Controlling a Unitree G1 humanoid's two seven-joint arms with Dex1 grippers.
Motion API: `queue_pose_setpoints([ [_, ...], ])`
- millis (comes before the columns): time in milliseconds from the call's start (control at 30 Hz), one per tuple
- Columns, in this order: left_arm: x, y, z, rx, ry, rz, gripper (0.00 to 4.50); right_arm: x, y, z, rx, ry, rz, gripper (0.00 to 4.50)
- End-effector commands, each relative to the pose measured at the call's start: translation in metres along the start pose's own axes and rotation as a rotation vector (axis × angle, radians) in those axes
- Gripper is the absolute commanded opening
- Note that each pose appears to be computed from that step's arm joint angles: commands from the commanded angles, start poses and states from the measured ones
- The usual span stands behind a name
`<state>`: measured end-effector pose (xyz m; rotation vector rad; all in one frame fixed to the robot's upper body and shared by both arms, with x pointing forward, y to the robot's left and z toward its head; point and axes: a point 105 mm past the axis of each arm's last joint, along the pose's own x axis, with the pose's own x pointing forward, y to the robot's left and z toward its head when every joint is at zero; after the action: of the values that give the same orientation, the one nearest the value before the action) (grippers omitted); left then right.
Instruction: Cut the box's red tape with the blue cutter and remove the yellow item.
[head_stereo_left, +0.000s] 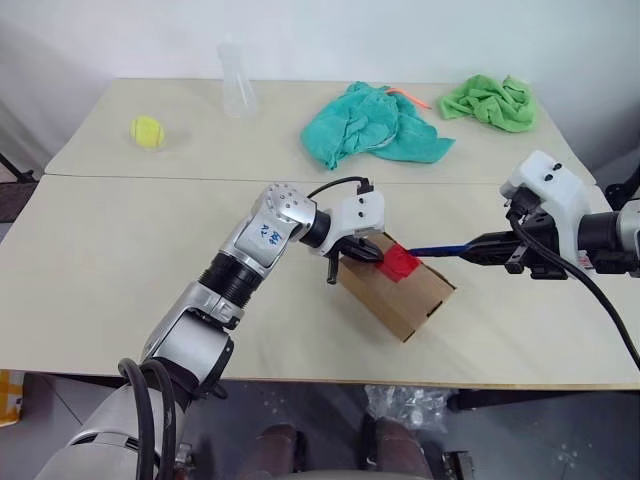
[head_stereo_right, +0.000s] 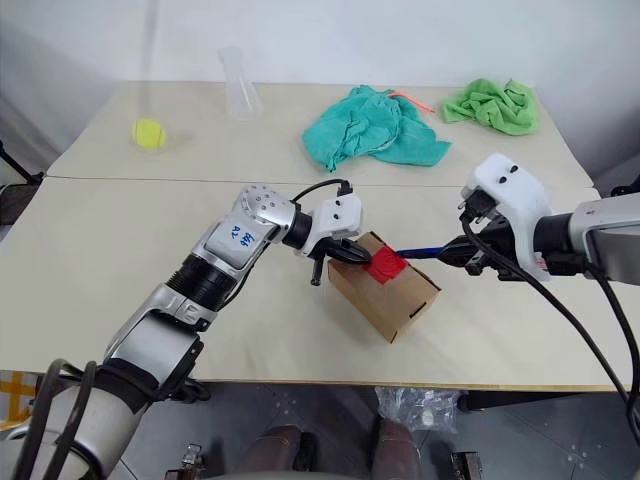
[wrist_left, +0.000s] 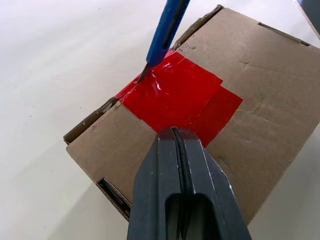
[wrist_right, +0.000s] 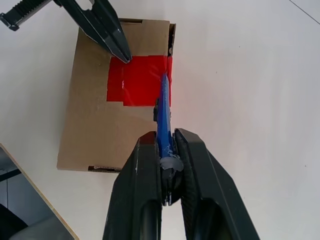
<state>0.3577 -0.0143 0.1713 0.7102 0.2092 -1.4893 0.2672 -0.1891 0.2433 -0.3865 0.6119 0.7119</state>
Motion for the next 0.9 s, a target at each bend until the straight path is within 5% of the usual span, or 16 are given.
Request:
queue_pose_setpoints([
  [33, 0.004, -0.004, -0.05, -0.121, 0.168, 0.018, 0.0, -0.003, 0.015, -0.009, -0.008, 0.06, 0.082, 0.14],
  [667, 0.006, 0.001, -0.051, -0.138, 0.166, 0.035, 0.0, -0.027, 0.016, -0.026, 0.022, 0.128, 0.054, 0.14],
  [900, 0.007, 0.003, -0.049, -0.126, 0.156, 0.032, 0.0, -0.056, -0.005, -0.003, 0.063, -0.072, -0.079, 0.14],
])
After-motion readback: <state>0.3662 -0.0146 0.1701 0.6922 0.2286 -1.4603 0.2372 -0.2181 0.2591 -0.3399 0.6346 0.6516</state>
